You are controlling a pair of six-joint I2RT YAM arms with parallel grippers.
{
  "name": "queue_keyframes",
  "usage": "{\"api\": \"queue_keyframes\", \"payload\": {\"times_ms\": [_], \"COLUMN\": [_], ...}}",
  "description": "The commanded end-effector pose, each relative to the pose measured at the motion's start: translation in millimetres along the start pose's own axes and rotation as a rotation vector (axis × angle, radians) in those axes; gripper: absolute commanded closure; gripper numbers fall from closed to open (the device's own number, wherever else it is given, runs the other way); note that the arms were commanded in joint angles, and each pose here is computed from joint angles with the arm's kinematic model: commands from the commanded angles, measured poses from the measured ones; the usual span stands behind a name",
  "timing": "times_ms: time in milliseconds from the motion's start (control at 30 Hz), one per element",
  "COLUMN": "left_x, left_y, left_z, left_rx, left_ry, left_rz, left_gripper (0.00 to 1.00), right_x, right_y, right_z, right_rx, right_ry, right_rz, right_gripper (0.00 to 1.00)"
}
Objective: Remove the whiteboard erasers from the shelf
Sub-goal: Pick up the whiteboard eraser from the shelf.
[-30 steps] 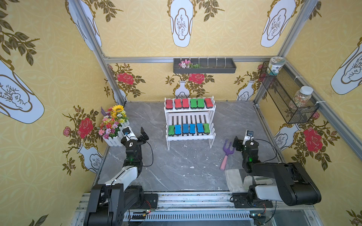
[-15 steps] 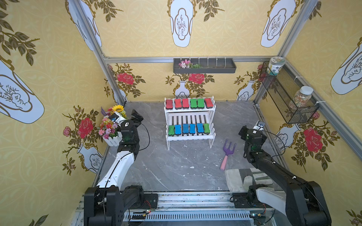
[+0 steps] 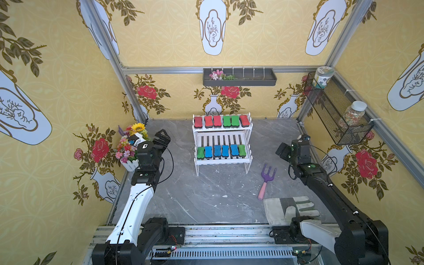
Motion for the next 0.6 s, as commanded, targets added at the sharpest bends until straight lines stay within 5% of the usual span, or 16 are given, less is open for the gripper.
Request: {"api": "queue_keyframes", "payload": {"times_ms": [0, 200, 433, 567], "left_x": [-9, -26, -40, -41], "left_y": [28, 65, 94, 98], "left_z": [-5, 0, 2, 1], "left_rx": [-0.05, -0.044, 0.018, 0.029], "left_ry": [0.055, 0.034, 0.012, 0.016], "left_rz": [0.174, 0.337, 0.412, 0.446], "left_gripper": [0.01, 0.01, 0.01, 0.01], "right_x": [-19, -53, -59, -69], "right_y": [16, 16, 20, -14], "right_z": [38, 109, 162, 176], "right_rx": [-0.126, -0.254, -0.297, -0.272], "right_ry": [-0.163, -0.306, -0.307, -0.344], "right_rz": [0.109, 0.143, 0.133, 0.024], "right_gripper": [0.0, 0.16, 0.27, 0.29]}}
Point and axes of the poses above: each gripper's point midway between its finger pads, its own x axis out along the fingers, its own z axis along the line the jaws close on, y = z × x, the point moved 2 cm from there along -x, back along the fingers, and after that the axes turned 15 degrees about -x, right-handed, at the moved point
